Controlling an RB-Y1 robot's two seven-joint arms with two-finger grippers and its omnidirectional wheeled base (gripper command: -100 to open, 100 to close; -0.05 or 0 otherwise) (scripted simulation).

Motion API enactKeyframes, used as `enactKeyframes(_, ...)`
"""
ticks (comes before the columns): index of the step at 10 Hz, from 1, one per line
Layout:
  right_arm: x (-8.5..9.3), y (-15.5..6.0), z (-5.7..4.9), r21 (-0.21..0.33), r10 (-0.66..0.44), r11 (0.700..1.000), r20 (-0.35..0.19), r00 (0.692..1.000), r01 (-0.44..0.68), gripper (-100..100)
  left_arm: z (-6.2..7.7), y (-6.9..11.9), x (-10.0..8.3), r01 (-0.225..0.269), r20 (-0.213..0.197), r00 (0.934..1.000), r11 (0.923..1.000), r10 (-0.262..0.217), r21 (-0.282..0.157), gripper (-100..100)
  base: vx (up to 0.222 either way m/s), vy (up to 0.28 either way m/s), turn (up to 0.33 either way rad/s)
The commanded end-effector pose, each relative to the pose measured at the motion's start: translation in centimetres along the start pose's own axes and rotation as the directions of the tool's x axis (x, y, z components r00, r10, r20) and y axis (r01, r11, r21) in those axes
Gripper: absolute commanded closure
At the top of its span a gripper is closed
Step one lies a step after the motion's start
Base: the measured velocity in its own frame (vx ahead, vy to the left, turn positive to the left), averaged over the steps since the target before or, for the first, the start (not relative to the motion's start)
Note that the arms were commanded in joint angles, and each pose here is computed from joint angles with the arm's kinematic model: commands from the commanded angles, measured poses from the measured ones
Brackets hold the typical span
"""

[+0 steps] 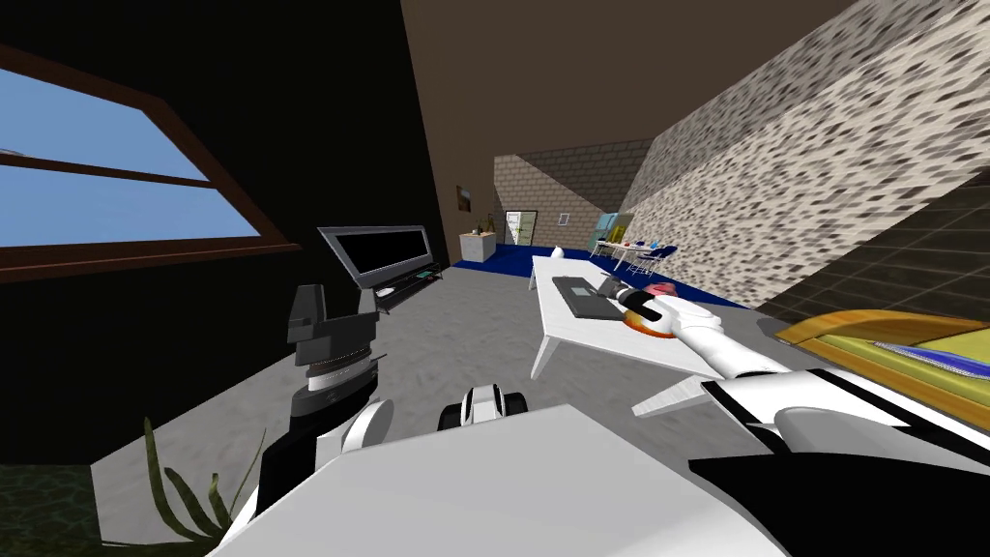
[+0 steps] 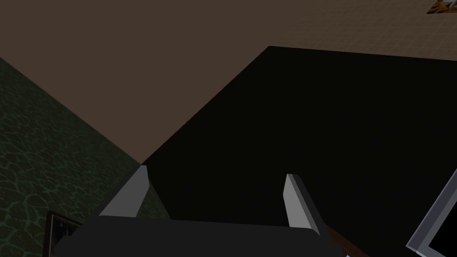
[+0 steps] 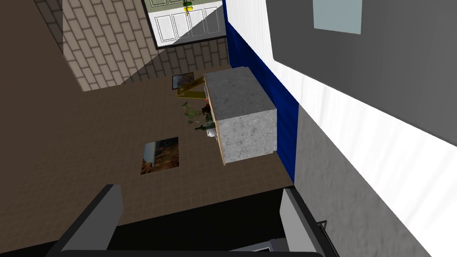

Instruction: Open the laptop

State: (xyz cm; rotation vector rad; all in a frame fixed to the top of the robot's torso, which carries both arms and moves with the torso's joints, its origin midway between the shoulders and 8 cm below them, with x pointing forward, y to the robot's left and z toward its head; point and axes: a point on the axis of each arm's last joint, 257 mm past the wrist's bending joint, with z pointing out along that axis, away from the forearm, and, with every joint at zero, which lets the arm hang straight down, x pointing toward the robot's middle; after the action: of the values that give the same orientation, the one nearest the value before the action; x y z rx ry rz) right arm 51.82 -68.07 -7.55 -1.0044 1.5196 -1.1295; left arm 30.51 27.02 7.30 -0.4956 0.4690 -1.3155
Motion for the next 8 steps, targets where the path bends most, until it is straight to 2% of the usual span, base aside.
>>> enactKeyframes(1,-1.60,-0.66,1.16,0.002,-0.011,1.000,0.025,1.000,0.011,-100,0.00,0.00,0.00,0.000,0.000,1.0000,1.0000,0.000,0.000,0,-0.004,0.000,0.036)
enactKeyframes(2,-1.30,-0.31,0.94,-0.001,-0.010,1.000,0.021,1.000,0.010,-100,0.00,0.00,0.00,0.000,0.000,1.0000,1.0000,0.000,0.000,0,0.000,0.000,0.000)
enactKeyframes(3,-1.36,-0.34,0.97,-0.001,-0.011,1.000,0.022,1.000,0.011,0,0.00,0.00,0.00,0.000,0.000,1.0000,1.0000,0.000,0.000,0,0.000,0.000,0.000)
enactKeyframes(8,-1.36,-0.34,0.97,-0.001,-0.011,1.000,0.021,1.000,0.011,0,0.00,0.00,0.00,0.000,0.000,1.0000,1.0000,0.000,0.000,0,0.000,0.000,0.000)
